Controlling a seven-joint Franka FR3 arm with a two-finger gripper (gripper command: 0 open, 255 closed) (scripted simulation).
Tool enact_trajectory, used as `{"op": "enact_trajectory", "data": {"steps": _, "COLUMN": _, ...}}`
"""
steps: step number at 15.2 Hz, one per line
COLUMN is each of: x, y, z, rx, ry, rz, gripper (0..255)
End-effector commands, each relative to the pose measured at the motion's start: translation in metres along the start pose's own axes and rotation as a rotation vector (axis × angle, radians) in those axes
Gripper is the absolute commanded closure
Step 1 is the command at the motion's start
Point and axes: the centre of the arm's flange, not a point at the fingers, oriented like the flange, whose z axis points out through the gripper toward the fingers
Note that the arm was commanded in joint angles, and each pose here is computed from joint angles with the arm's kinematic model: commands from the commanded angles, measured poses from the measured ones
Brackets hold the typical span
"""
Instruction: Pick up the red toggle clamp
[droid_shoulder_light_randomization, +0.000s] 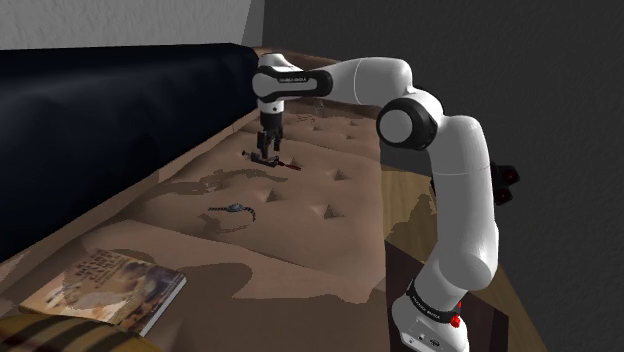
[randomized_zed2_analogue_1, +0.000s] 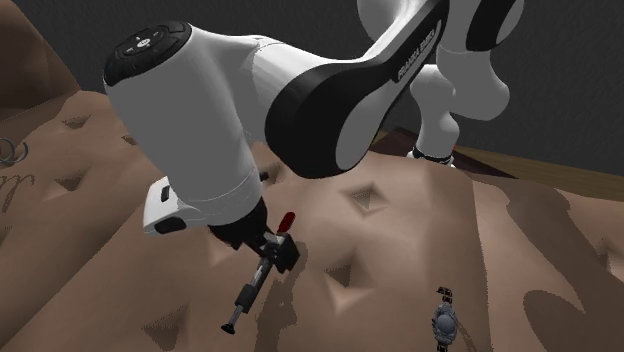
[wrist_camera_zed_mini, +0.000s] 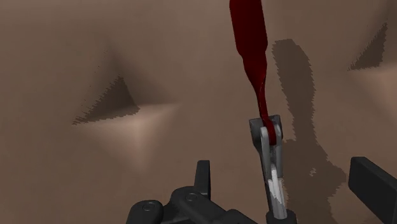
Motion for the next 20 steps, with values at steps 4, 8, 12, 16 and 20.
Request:
{"op": "enact_trajectory", "data": {"steps": 4, "x": 0.003, "y": 0.001, "z": 0.025, "rx": 0.0, "ry": 0.0, "rz": 0.0, "gripper": 0}}
{"op": "enact_trajectory", "data": {"steps": 8, "x": 0.003, "y": 0.0, "z": 0.024, "rx": 0.0, "ry": 0.0, "rz": 0.0, "gripper": 255}}
{"op": "enact_trajectory", "data": {"steps": 12, "x": 0.003, "y": 0.0, "z": 0.024, "rx": 0.0, "ry": 0.0, "rz": 0.0, "gripper": 255}}
{"op": "enact_trajectory", "data": {"steps": 16, "x": 0.003, "y": 0.0, "z": 0.019, "rx": 0.0, "ry": 0.0, "rz": 0.0, "gripper": 255}}
{"op": "enact_trajectory", "data": {"steps": 20, "x": 0.0, "y": -0.001, "z": -0.002, "rx": 0.0, "ry": 0.0, "rz": 0.0, "gripper": 255}}
